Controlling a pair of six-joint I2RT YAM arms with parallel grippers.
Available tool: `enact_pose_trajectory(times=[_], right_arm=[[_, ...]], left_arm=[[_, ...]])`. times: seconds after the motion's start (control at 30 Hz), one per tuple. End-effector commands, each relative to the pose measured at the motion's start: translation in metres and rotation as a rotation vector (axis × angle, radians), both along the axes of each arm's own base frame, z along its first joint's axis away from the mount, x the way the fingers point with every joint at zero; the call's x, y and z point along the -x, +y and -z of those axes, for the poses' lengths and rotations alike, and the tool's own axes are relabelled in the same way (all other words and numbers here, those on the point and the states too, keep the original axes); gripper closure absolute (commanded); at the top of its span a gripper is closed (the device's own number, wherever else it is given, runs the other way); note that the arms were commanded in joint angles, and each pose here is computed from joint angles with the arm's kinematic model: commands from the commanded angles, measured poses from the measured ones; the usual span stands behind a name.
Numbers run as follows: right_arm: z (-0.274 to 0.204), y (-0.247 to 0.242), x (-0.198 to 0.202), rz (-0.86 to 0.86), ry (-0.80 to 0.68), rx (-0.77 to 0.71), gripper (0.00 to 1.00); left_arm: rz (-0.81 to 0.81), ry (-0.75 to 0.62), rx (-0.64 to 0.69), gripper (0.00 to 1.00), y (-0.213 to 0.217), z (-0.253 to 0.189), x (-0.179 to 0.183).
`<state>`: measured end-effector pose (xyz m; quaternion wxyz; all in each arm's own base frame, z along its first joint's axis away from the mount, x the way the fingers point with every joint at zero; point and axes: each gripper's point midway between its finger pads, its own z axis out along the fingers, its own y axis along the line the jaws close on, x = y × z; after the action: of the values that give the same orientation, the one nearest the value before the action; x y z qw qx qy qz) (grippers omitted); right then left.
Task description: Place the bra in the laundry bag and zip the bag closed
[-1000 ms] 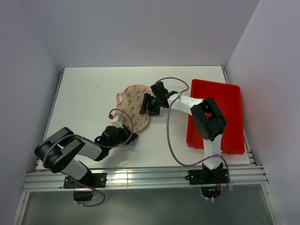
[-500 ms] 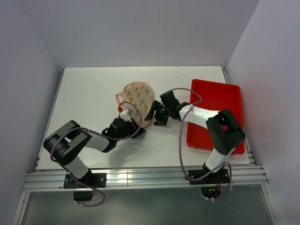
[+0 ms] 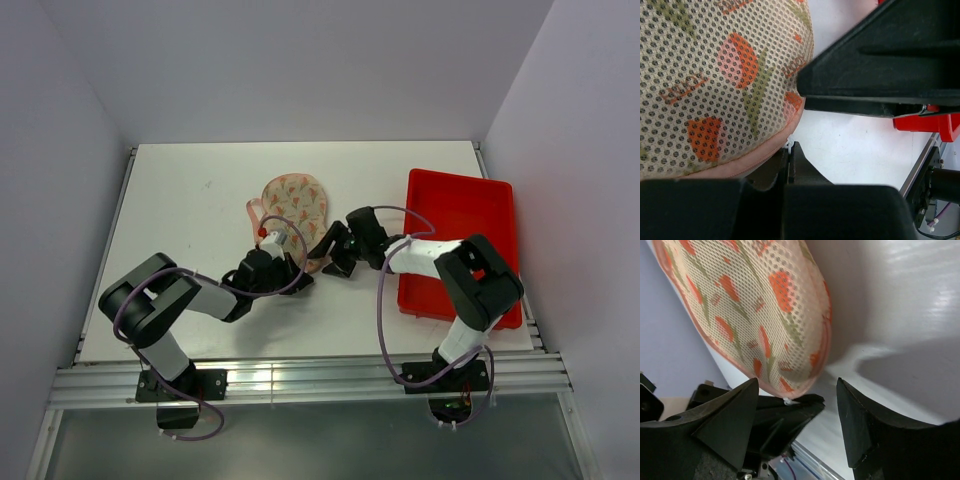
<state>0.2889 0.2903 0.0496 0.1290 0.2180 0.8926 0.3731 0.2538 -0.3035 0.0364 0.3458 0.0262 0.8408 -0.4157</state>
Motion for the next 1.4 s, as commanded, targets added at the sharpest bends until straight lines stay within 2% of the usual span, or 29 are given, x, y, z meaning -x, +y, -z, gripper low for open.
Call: enact_pose_trajectory(times=[0.0,0.4,0.5,0.57,0.8,1.03,1.37], right_arm=[[-0.011,0.015,-0.012,0.026,-0.036,-0.069,0.29],[0.008,0.025,-0.009,0.043,0.007,-0.106,0.41],[0.011,0.025,-0.011,0.044,0.009,-0.100,0.53],[0.013,0.025,-0.012,0.043,0.008,-0.094,0.57],[0.021,0.019,-0.015,0.027,0.015,-0.059,0.93],[0.014,0.002,-0.028,-0.038,-0.054,0.026,0.99],[0.006,-0.020,-0.051,-0.154,-0.136,0.142,0.99]], left_arm=[[0.049,-0.036,0.012,1.00,-0.010,-0.007,-0.001],[0.072,-0.034,0.010,1.00,-0.015,-0.006,0.001],[0.070,-0.028,0.005,1.00,-0.013,-0.004,0.003],[0.060,-0.022,-0.004,1.00,-0.009,-0.001,0.005],[0.021,0.003,-0.030,1.00,0.006,0.011,0.013],[-0.032,0.027,-0.063,1.00,0.031,0.022,0.014],[-0.169,0.062,-0.101,1.00,0.072,0.028,0.001]])
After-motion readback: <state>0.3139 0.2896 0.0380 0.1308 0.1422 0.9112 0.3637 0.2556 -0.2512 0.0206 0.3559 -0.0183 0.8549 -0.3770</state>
